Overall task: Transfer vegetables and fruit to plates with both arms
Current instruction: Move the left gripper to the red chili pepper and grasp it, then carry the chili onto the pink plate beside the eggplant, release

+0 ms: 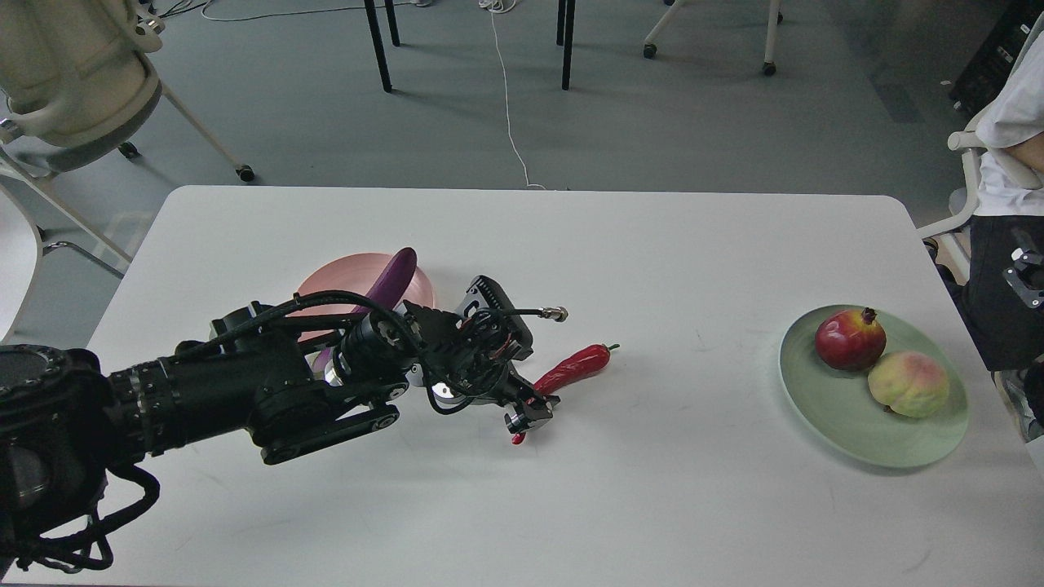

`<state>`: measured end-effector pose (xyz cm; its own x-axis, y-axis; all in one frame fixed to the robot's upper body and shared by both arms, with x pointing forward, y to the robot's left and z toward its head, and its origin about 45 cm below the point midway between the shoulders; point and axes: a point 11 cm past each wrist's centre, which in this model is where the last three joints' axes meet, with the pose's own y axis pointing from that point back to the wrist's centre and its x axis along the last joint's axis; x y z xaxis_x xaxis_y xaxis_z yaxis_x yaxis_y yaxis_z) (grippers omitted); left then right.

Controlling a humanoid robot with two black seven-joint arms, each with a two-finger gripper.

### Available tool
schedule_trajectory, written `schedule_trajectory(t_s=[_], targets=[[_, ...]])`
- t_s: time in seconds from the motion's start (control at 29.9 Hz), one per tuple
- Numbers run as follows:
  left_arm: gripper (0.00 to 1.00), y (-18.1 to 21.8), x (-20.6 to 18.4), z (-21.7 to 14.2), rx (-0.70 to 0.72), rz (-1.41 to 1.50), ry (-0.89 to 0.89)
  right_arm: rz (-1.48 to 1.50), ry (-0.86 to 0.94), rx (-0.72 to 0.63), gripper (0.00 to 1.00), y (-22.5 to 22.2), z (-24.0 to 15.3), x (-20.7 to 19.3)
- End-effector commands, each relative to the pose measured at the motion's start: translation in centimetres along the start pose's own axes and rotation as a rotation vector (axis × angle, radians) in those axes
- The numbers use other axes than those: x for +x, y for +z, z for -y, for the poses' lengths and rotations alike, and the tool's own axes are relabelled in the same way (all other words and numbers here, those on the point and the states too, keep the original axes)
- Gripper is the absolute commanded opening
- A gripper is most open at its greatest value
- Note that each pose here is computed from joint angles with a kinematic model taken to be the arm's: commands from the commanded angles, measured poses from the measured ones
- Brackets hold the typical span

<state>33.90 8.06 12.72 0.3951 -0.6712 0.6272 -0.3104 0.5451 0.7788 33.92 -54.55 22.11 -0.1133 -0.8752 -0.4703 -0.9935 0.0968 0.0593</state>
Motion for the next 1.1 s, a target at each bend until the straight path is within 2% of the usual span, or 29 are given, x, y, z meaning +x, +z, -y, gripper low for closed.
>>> schedule_trajectory(t_s=[0.0,0.17,0.33,0.47,0.67,0.9,1.07], targets=[[0.58,0.0,0.1,0.0,0.0,0.0,0.005,0.003,-0.001,0.006,0.99,-0.1,0.1,-0.1],[0.32,0.3,0.1,0.1,-0.005,0.004,0.0,0.002,0.0,0.011,0.99,-0.3,0.1,0.0],[0.13,0.2,0.3,-0.1,-0.003,0.007,0.003,0.006,0.001,0.025,0.99,-0.8,0.2,0.0],[0.09,-0.5,0.8,-1.1,0.002,0.012,0.014,0.009,-0.001,0.029,0.99,-0.8,0.2,-0.1],[0.08,-4.7,2.1,-7.8,0.071,-0.026,0.075,0.014,-0.005,0.032,0.99,-0.9,0.3,-0.3],[0.1,-12.0,-2.2,-15.9,0.242,-0.145,0.062,0.011,-0.002,0.038,0.99,-1.1,0.3,-0.1],[0.11,-15.8,-5.2,-17.9,0.357,-0.201,0.05,0.012,-0.001,0.036,0.99,-1.0,0.2,-0.1]])
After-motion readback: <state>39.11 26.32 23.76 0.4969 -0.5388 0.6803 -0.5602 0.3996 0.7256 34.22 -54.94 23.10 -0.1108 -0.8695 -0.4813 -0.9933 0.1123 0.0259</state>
